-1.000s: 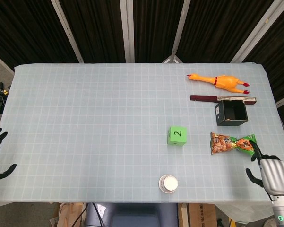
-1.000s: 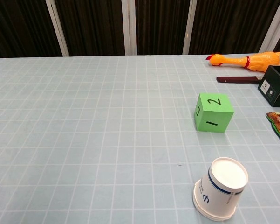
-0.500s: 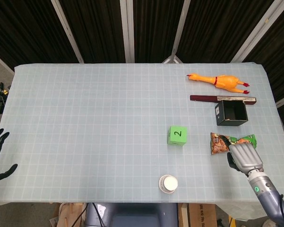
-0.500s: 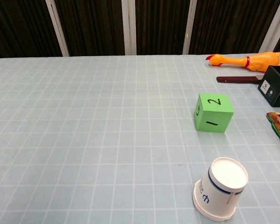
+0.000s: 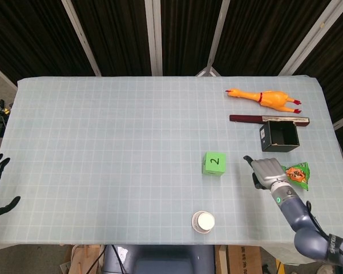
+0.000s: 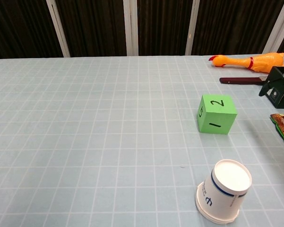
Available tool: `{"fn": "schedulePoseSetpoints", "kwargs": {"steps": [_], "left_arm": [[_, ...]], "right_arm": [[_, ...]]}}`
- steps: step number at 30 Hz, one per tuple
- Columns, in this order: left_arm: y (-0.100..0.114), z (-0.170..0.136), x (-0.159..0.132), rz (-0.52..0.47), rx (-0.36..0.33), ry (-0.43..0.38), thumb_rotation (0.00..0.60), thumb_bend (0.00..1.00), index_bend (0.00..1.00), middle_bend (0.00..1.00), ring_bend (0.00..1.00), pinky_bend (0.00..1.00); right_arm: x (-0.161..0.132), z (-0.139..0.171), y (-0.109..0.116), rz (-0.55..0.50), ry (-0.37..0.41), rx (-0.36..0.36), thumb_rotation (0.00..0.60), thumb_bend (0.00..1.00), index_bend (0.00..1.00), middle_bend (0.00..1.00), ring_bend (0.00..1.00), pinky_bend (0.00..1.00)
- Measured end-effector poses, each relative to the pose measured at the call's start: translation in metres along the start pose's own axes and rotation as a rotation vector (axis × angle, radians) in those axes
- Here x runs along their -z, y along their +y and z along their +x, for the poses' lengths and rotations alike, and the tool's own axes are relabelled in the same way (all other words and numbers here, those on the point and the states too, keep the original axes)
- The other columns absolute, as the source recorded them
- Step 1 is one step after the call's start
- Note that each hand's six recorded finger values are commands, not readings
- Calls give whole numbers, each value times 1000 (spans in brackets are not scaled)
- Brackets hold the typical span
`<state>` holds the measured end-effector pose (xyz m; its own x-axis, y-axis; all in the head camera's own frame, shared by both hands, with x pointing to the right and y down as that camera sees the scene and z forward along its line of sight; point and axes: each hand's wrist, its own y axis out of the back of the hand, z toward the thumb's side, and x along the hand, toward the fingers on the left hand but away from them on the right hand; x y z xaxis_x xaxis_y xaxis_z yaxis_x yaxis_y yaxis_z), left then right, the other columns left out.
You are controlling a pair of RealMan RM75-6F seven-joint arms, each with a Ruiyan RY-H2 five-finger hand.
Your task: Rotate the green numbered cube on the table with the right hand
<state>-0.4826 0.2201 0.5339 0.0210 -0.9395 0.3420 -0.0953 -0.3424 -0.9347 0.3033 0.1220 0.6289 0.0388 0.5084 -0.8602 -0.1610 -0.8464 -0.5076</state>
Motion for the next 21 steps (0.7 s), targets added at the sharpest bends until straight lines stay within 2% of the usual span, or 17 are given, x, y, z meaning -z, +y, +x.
{"fn": "schedulePoseSetpoints", "kwargs": {"steps": [7, 21], "left_arm": [[-1, 2, 0, 7, -1, 8, 600, 268, 0, 0, 0, 12], [-7, 2, -4, 36, 4, 6, 600, 268, 0, 0, 0, 12]], "right_arm": [[-19, -18, -9, 33, 5, -52, 600, 779, 129, 835, 868, 763], [-36, -36, 0, 16, 17, -48, 600, 779, 128, 835, 868, 763]]}}
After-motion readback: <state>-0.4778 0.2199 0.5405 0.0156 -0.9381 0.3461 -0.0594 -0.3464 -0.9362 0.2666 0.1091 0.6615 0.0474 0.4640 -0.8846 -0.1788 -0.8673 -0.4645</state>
